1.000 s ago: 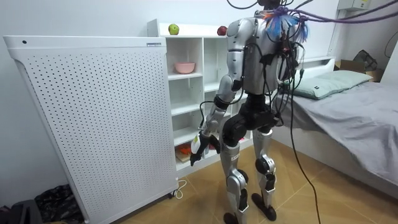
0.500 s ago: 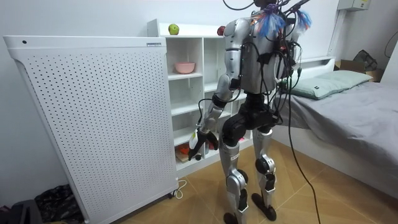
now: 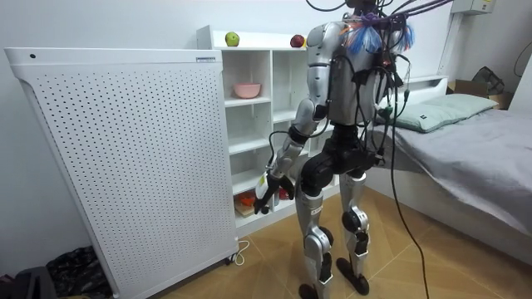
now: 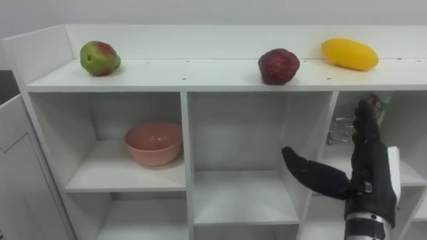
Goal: Arrange fruit in the closet
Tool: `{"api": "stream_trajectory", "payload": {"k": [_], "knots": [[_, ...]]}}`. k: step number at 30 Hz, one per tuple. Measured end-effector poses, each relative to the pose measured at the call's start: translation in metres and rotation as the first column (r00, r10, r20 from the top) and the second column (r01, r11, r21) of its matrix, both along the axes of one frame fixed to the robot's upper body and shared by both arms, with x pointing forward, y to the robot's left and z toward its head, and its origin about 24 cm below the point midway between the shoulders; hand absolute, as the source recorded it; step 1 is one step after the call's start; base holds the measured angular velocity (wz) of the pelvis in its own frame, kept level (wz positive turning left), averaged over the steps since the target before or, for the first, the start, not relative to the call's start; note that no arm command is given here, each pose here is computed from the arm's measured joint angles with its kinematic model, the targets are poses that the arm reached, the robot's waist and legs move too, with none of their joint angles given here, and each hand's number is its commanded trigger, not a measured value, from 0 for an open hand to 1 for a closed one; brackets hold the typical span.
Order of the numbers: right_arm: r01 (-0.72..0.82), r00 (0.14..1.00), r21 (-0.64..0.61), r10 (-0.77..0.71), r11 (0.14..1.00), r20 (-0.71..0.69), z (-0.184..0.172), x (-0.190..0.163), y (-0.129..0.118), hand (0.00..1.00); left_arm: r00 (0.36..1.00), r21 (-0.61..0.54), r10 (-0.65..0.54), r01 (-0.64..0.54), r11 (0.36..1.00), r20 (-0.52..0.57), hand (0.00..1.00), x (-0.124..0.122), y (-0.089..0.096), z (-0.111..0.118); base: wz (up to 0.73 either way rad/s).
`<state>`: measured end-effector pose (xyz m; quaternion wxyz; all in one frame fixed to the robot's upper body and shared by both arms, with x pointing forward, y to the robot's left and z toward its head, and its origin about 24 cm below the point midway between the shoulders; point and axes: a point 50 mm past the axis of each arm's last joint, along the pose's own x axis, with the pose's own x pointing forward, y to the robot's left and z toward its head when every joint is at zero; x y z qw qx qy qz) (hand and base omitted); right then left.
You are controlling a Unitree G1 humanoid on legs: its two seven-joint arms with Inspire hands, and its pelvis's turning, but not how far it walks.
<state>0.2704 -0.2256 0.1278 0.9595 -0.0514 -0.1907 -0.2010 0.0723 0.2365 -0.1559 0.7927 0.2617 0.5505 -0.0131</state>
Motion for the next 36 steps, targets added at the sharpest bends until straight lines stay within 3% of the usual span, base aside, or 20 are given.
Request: {"api": "stream_trajectory", "payload": {"k": [21,36], "knots": [[-0.019,0.983,-0.02,0.022,1.0,0.181,0.049,0.018,0.009,0.0,1.0,-0.029,-0.023,0.023,0.999,-0.01,0.0,0.008,0.005,0.003,0.04],[-0.035,0.989,-0.054,0.043,0.998,0.143,0.052,0.026,0.006,0.0,0.999,-0.047,-0.036,0.035,0.998,-0.021,0.0,0.014,0.008,0.005,0.01]]}}
